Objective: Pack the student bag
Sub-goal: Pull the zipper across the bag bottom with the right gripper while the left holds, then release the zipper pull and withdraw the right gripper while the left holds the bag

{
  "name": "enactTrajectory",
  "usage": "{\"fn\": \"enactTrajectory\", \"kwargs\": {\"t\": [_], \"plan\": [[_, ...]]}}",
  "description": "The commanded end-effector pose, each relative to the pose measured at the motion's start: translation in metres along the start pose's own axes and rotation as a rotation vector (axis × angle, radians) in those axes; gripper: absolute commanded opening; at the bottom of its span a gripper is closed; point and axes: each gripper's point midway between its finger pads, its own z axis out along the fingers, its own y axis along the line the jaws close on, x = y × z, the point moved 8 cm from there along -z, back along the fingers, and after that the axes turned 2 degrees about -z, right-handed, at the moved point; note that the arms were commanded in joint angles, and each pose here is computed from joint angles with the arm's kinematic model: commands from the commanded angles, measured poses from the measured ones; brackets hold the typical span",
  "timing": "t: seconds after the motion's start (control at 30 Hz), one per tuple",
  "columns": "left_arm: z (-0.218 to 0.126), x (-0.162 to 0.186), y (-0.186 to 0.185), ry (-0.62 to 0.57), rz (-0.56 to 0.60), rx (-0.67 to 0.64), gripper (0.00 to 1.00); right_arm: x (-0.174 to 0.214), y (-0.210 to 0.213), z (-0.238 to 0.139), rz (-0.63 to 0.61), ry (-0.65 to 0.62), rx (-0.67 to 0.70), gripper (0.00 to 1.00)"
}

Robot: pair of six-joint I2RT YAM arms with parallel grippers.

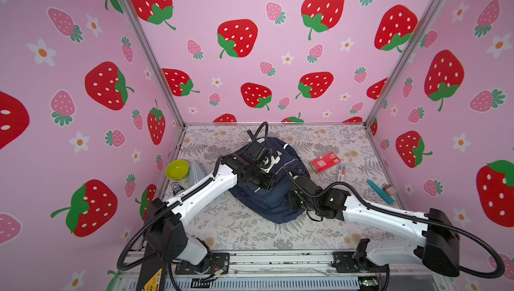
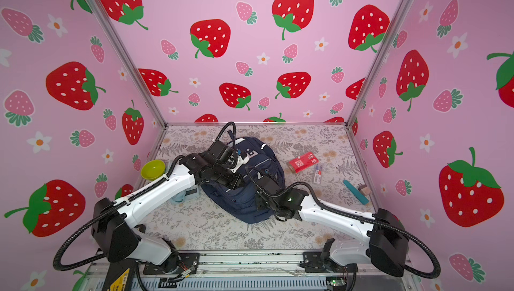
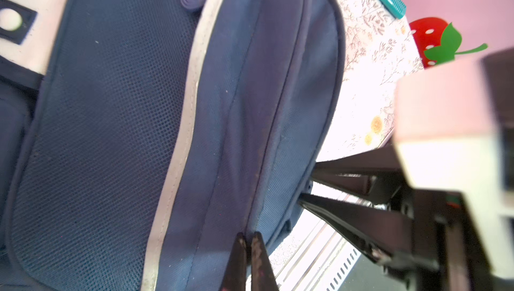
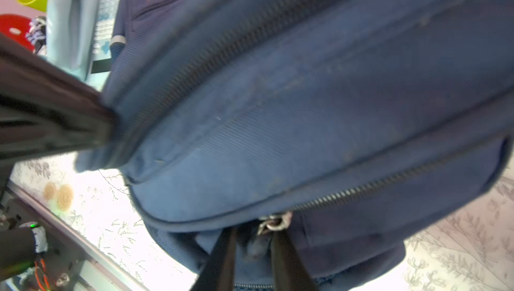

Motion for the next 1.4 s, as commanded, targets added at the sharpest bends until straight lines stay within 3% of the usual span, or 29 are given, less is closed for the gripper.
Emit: {"fn": "enactTrajectory", "kwargs": {"t": [0.0, 0.2, 0.4, 0.53, 0.77, 0.93, 1.17, 1.2, 1.3, 1.37], "plan": [[-0.010, -0.014, -0.009, -0.086, 0.020, 0.079, 0.00, 0.006, -0.006, 0.000, -0.014, 0.039, 0.065, 0.14], [-0.006, -0.014, -0.006, -0.079, 0.011, 0.073, 0.00, 0.003, -0.011, -0.015, -0.024, 0.036, 0.106, 0.00], [-0.005, -0.016, -0.003, -0.089, -0.008, 0.068, 0.00, 0.002, -0.003, -0.031, -0.051, 0.048, 0.036, 0.00], [-0.004, -0.023, 0.003, -0.121, -0.073, 0.083, 0.00, 0.011, 0.027, -0.029, -0.151, 0.101, -0.079, 0.00], [-0.020, -0.055, 0.005, -0.266, -0.262, 0.392, 0.00, 0.032, 0.070, -0.004, -0.293, 0.194, -0.134, 0.00], [-0.020, -0.072, -0.010, -0.289, -0.285, 0.533, 0.00, 0.028, 0.091, 0.014, -0.295, 0.173, -0.188, 0.00], [-0.004, -0.066, -0.012, -0.259, -0.301, 0.571, 0.00, 0.019, 0.113, 0.051, -0.263, 0.120, -0.181, 0.00], [-0.002, -0.062, -0.010, -0.250, -0.299, 0.556, 0.00, 0.016, 0.112, 0.049, -0.252, 0.095, -0.164, 0.03], [0.007, -0.048, 0.001, -0.210, -0.288, 0.496, 0.00, 0.008, 0.094, 0.032, -0.211, 0.011, -0.099, 0.39], [0.015, -0.039, 0.007, -0.174, -0.289, 0.492, 0.00, 0.001, 0.073, 0.015, -0.158, -0.045, -0.065, 0.55]]}}
